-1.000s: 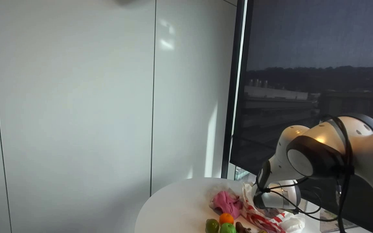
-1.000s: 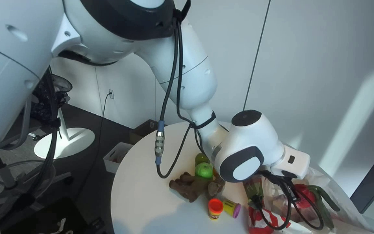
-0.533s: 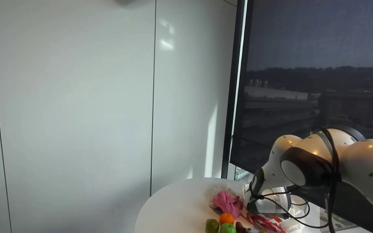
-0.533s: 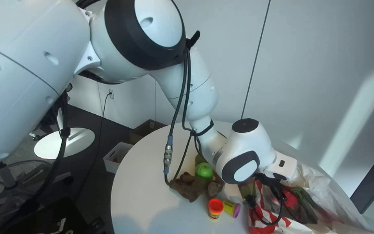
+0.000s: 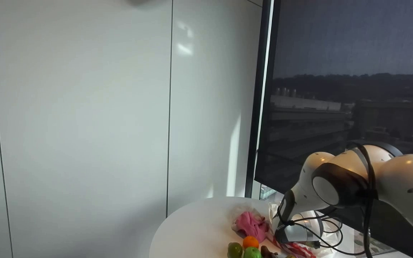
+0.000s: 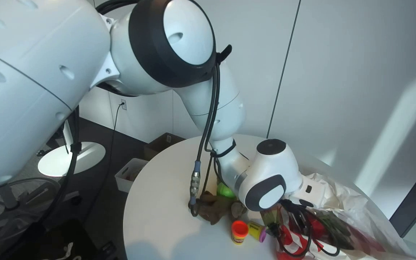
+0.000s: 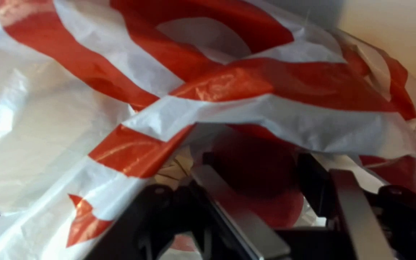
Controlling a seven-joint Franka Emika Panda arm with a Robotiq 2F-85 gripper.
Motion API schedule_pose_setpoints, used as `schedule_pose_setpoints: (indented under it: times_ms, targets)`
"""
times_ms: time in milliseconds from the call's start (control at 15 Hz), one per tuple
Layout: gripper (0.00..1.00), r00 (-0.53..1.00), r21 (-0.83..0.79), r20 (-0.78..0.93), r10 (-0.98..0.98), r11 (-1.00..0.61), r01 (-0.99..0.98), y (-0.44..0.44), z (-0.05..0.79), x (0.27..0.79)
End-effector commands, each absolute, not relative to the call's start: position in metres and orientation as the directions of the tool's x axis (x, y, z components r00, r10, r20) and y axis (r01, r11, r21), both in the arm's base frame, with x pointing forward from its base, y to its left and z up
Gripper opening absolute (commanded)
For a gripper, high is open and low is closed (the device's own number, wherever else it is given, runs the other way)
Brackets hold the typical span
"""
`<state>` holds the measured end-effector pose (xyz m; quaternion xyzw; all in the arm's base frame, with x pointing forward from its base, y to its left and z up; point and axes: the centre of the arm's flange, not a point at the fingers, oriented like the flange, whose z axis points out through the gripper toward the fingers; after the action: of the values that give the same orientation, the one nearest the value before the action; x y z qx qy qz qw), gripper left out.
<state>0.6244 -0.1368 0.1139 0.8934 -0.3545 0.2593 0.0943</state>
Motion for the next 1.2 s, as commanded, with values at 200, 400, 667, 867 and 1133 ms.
schedule_pose_setpoints:
  times_ms: [200, 400, 667, 867, 1133]
  targets:
    - [1.00, 0.635, -0.052, 0.565, -0.526, -0.791, -0.609, -0.064, 0.202, 0.592]
    - [1.00, 0.714, -0.101, 0.454, -0.533, -0.827, -0.553, -0.021, 0.219, 0.577]
    - [1.00, 0.823, -0.169, 0.310, -0.477, -0.879, -0.446, 0.044, 0.212, 0.566]
    - [1.00, 0.867, -0.143, 0.264, -0.423, -0.906, -0.399, 0.072, 0.197, 0.567]
    - [1.00, 0.910, -0.026, 0.203, -0.361, -0.931, -0.364, 0.069, 0.183, 0.544]
